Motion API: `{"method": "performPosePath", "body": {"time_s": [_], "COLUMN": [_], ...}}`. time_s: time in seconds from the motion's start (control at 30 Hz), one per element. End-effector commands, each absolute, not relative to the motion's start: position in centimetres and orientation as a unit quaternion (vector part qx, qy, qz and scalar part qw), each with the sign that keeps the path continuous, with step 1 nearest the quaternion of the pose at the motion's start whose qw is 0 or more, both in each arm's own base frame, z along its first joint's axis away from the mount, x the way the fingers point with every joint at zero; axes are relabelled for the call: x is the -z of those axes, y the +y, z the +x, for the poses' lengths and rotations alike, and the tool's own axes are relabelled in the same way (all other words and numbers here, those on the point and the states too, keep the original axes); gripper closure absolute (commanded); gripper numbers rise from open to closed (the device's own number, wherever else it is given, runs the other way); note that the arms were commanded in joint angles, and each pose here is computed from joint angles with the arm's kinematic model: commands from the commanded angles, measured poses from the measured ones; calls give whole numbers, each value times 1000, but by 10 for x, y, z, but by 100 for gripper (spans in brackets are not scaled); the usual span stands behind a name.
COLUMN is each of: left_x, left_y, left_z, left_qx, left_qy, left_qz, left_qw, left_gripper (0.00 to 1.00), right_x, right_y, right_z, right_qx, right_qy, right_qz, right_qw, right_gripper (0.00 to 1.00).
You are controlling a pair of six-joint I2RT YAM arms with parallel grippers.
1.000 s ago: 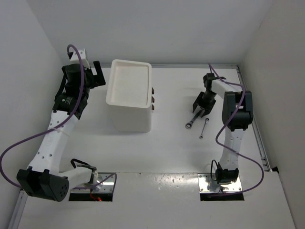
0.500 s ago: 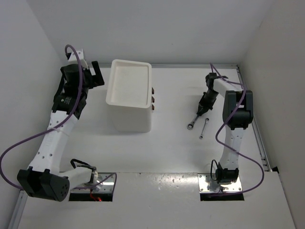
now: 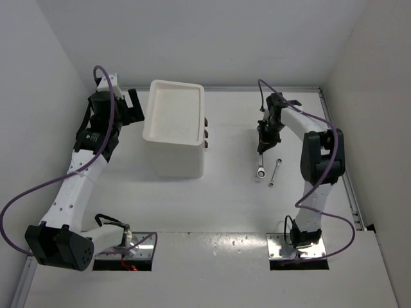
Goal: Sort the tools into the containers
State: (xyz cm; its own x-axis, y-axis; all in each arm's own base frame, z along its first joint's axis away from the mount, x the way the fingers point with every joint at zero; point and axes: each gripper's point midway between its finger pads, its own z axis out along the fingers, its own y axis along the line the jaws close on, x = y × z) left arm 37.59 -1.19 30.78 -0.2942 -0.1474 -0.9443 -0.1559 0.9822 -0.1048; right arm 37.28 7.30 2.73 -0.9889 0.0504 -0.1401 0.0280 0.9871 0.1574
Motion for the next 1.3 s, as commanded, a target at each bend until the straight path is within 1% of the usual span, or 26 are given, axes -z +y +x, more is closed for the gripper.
{"method": "performPosePath", "body": {"time_s": [0.0, 0.07, 0.17, 0.2, 0.27, 0.4, 0.43, 0.5, 0.67, 0.73, 0.8, 0.97, 1.1, 1.27], "left_x": [-322, -322, -322, -317, -317, -313, -313, -313, -310, -306, -301, -299, -299, -295], "left_y": [-14, -14, -10, -10, -10, -12, -13, -13, -15, -17, -19, -15, -14, -14], "left_z": [374, 374, 374, 374, 374, 373, 374, 374, 375, 377, 377, 378, 378, 377], "left_qx": [15, 15, 13, 12, 12, 15, 18, 18, 21, 24, 25, 18, 19, 18], "left_qy": [789, 789, 788, 791, 791, 794, 795, 795, 798, 802, 805, 804, 804, 807], "left_qz": [-100, -100, -104, -104, -104, -101, -98, -98, -95, -92, -85, -90, -91, -91], "left_qw": [606, 606, 606, 603, 603, 599, 599, 599, 595, 590, 586, 587, 587, 583], "left_gripper": [1, 1, 1, 1, 1, 1, 1, 1, 1, 1, 1, 1, 1, 1], "right_x": [-82, -91, -122, -145, -175, -275, -297, -346, -428, -427, -443, -438, -411, -389], "right_y": [83, 87, 102, 106, 120, 145, 155, 168, 219, 240, 266, 319, 353, 373], "right_z": [382, 376, 373, 376, 376, 395, 390, 396, 393, 396, 390, 384, 394, 408], "right_qx": [-121, -137, -183, -195, -235, -293, -316, -333, -375, -401, -424, -455, -442, -435], "right_qy": [981, 978, 961, 951, 931, 863, 845, 806, 730, 726, 701, 682, 677, 682], "right_qz": [-42, -57, -92, -109, -131, -190, -205, -226, -267, -274, -295, -327, -356, -360], "right_qw": [149, 149, 184, 214, 245, 365, 380, 433, 505, 488, 491, 470, 470, 465], "right_gripper": [100, 100, 100, 100, 100, 100, 100, 100, 100, 100, 100, 100, 100, 100]}}
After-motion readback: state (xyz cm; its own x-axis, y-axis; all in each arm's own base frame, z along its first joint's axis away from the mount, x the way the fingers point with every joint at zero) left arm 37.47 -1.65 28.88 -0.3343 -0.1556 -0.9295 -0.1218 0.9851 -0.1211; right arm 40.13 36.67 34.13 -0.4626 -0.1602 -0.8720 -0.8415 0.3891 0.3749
